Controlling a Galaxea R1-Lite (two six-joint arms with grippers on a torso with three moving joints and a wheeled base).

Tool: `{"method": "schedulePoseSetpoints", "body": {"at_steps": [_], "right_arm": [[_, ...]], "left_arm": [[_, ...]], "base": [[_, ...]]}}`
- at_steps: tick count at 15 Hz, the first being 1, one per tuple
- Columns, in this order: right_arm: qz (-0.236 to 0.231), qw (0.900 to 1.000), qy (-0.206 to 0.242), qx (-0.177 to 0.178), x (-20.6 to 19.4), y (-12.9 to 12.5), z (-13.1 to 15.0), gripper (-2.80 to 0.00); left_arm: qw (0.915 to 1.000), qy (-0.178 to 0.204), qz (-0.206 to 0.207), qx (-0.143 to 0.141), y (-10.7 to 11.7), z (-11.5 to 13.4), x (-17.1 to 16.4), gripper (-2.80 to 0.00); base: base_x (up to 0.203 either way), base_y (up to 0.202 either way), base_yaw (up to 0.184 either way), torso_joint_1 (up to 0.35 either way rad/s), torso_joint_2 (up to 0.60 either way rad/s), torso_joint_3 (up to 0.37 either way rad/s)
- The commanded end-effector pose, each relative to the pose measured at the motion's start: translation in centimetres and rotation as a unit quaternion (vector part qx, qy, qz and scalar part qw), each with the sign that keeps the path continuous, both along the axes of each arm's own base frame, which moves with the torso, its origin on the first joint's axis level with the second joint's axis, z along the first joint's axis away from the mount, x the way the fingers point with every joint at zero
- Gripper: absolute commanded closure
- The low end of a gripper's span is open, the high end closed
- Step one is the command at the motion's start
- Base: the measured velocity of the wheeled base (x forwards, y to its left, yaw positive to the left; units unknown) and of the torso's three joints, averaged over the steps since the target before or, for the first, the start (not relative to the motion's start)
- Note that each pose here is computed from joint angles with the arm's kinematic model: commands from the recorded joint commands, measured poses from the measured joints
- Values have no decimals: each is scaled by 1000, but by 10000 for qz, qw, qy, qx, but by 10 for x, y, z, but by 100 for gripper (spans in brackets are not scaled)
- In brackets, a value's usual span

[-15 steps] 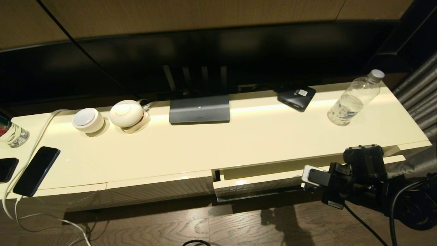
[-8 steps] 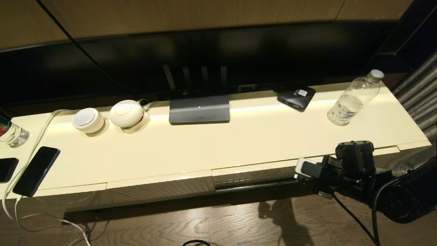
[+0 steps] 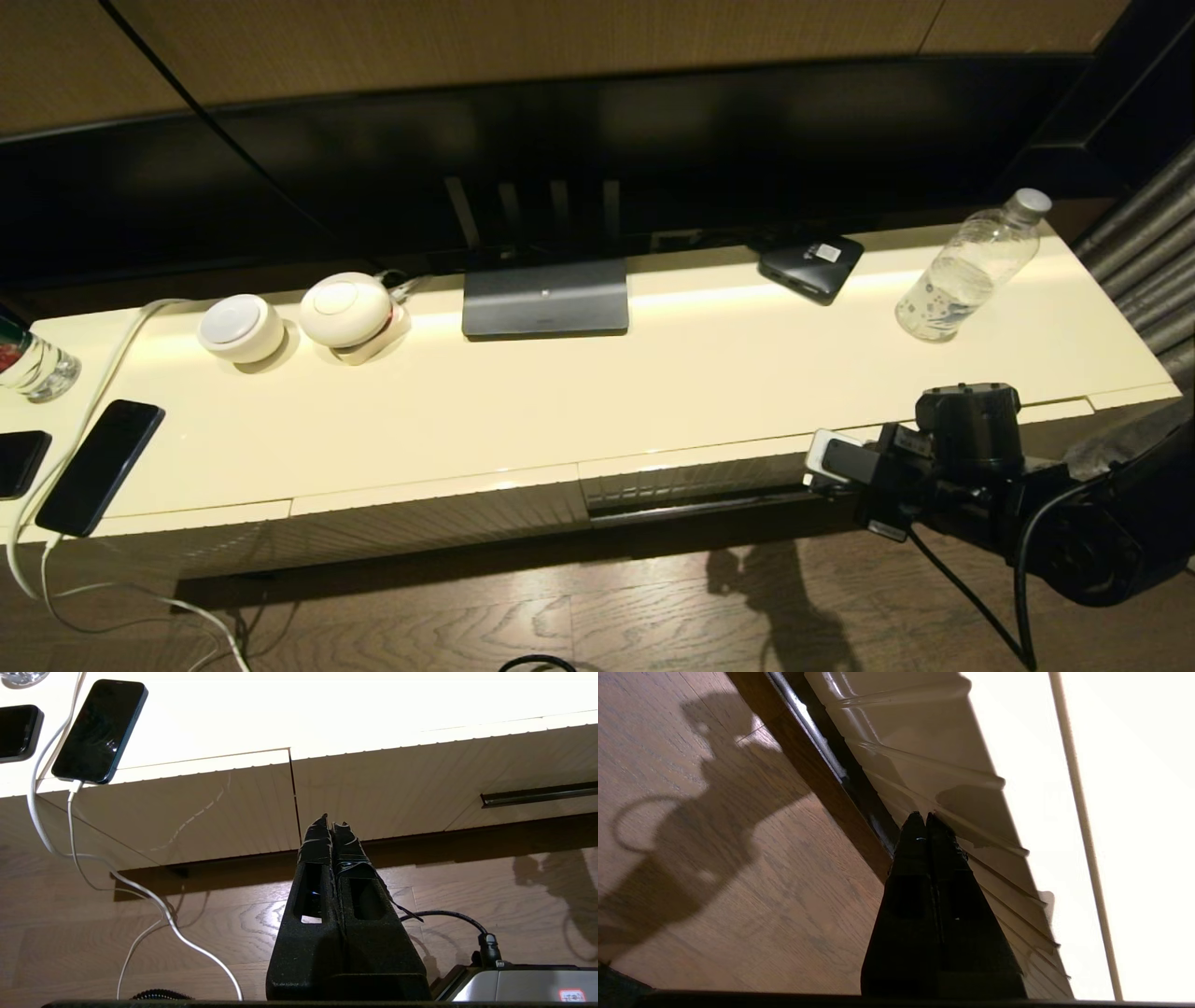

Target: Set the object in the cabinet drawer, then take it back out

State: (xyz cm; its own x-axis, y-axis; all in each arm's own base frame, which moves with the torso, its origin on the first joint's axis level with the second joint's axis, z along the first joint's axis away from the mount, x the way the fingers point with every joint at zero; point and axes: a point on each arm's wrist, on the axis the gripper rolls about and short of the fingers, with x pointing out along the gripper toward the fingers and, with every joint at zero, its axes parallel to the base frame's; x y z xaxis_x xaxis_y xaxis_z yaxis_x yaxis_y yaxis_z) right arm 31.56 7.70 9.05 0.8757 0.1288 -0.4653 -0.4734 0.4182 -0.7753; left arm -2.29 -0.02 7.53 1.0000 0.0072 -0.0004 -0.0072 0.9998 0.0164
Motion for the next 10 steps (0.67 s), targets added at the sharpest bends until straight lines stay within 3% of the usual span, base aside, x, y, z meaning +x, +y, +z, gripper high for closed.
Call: {"method": "schedulePoseSetpoints", "body": {"at_steps": [1,5,8,10], "right_arm": [[4,10000,-74,-8,-20,-6,16,0],[-139,9989,-393,213,-87,-29,70,0],[-358,9978,-380,400,-134,-45,84,0],[-605,9945,-607,594,-179,-59,94,0]], "left_arm": [[10000,21,2,2,0,-1,0,0],[10000,21,9,2,0,-1,0,0],[10000,21,2,2,0,-1,0,0],[10000,21,9,2,0,-1,0,0]], "base": [[0,0,0,0,0,0],[0,0,0,0,0,0],[0,0,0,0,0,0],[0,0,0,0,0,0]]}}
